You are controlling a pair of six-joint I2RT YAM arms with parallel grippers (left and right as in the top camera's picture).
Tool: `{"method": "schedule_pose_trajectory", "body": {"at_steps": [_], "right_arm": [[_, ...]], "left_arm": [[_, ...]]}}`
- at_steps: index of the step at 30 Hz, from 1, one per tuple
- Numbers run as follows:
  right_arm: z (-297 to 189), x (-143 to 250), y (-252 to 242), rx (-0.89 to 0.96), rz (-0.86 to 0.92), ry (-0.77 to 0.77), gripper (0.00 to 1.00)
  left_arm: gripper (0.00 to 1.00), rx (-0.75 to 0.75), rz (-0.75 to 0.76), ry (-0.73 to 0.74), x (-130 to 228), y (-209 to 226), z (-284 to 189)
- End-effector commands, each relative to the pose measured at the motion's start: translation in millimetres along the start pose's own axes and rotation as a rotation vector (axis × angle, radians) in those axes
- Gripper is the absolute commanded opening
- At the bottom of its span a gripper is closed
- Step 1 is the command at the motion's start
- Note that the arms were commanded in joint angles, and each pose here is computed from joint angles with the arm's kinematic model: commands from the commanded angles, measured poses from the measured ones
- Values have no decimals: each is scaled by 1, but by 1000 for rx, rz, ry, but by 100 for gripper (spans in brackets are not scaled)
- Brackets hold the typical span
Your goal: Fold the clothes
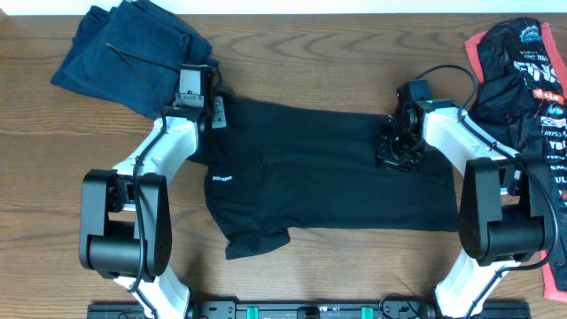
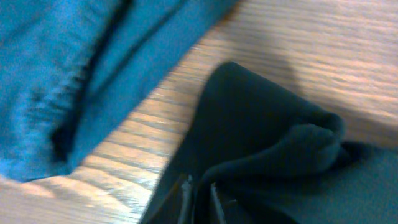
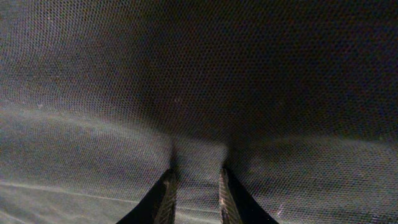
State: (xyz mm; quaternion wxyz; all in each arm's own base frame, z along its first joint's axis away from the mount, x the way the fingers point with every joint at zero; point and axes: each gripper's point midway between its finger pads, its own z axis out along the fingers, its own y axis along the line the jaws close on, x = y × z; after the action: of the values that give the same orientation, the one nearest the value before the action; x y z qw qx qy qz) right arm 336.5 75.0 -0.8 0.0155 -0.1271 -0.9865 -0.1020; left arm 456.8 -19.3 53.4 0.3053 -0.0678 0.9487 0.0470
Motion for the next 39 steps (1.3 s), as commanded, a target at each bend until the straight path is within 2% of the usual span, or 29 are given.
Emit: {"method": "schedule_pose_trajectory", "body": {"at_steps": [1, 2, 3, 4, 7, 9, 12, 14, 17, 23, 26, 27, 29, 32, 34, 39], "right_arm": [[3, 9, -3, 17, 10, 22, 23], [3, 9, -3, 17, 10, 23, 23], [3, 9, -3, 18, 10, 25, 23], [3, 10, -3, 19, 11, 26, 23], [3, 11, -4, 21, 12, 33, 23], [3, 12, -4, 23, 13, 36, 23], [3, 13, -4, 25, 13, 39, 21], [3, 12, -7, 39, 14, 33, 18], [-3, 4, -8, 42, 29, 13, 18], [-53, -15, -10, 75, 42, -62, 22], [-94, -20, -14, 135, 37, -131, 29], [-106, -19, -14, 148, 37, -148, 36], [-130, -14, -14, 153, 35, -180, 56], [-159, -3, -12, 135, 31, -228, 74], [-175, 5, -11, 122, 27, -260, 99], [-207, 31, -11, 89, 18, -304, 99]], "left_arm": [[15, -131, -1, -37, -8, 22, 0], [25, -135, -1, -42, -9, 22, 0], [54, -133, -3, -47, -10, 22, 0], [75, -133, -3, -49, -10, 22, 0], [79, -133, -2, -45, -10, 22, 0], [86, -134, -2, -43, -9, 22, -1], [88, -134, -6, -40, -10, 24, -11], [92, -131, -16, -51, -15, 26, -25], [93, -120, -82, -95, -27, 29, -55], [100, -87, -126, -235, -56, 40, -133], [98, -69, -146, -309, -67, 45, -167], [98, -65, -151, -328, -69, 46, -176], [98, -57, -160, -357, -71, 49, -192], [98, -56, -160, -357, -65, 53, -207], [98, -59, -151, -326, -55, 55, -210], [98, 26, -98, -138, -11, 41, -204]]}}
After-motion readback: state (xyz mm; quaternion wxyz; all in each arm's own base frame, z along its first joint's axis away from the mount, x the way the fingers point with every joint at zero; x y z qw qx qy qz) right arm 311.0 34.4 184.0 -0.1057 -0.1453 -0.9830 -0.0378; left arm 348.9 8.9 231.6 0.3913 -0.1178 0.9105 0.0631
